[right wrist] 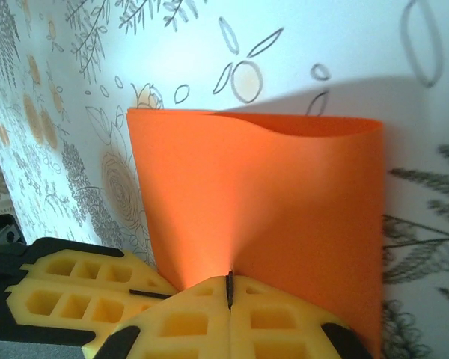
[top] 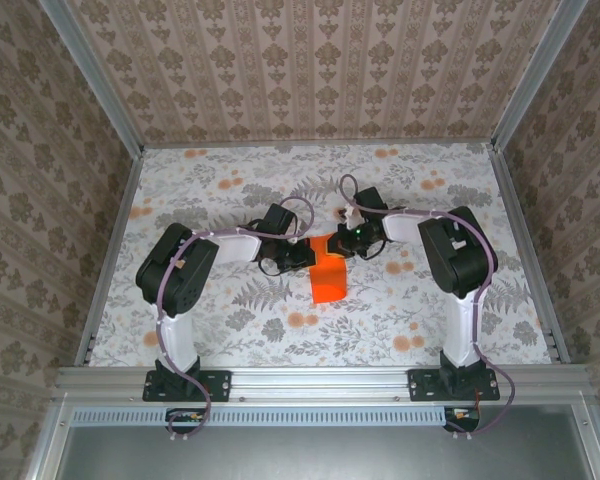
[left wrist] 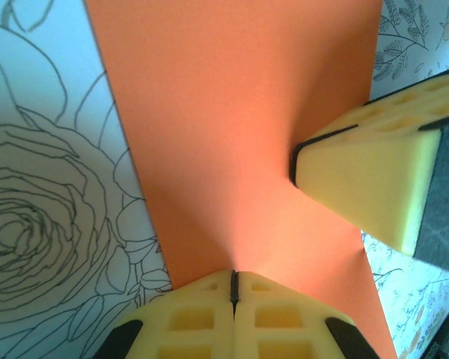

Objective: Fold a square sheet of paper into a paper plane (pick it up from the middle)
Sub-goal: Fold the square sheet of paper in half at the center of the table.

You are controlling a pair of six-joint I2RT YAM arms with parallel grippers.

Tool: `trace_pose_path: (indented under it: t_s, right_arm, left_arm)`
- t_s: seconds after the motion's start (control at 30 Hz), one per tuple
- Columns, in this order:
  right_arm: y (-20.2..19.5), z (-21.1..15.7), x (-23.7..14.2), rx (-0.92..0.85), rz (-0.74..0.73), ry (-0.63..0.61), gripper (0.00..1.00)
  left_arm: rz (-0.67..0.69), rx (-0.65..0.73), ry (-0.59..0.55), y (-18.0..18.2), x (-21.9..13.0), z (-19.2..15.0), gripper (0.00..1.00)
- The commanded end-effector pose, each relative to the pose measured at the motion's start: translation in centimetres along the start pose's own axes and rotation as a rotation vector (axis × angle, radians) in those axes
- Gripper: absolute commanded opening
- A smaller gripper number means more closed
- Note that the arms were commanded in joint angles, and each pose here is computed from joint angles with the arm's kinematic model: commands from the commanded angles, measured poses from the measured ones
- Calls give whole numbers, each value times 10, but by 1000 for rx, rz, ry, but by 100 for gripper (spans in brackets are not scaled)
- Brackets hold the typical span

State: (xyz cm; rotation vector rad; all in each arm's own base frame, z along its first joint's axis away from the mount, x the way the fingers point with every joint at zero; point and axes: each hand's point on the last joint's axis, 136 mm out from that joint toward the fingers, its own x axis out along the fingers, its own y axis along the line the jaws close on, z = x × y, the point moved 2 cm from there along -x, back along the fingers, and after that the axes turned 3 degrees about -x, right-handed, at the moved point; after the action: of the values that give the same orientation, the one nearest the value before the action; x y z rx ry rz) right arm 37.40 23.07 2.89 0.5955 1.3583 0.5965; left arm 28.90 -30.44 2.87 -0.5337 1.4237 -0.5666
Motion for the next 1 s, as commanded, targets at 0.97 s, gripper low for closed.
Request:
trace_pose_path:
  t_s: [0.97]
  right_arm:
    - [-24,45,-5,76,-174,-109,0]
  left_arm:
    - [371,-187,221,102,3,-75,0]
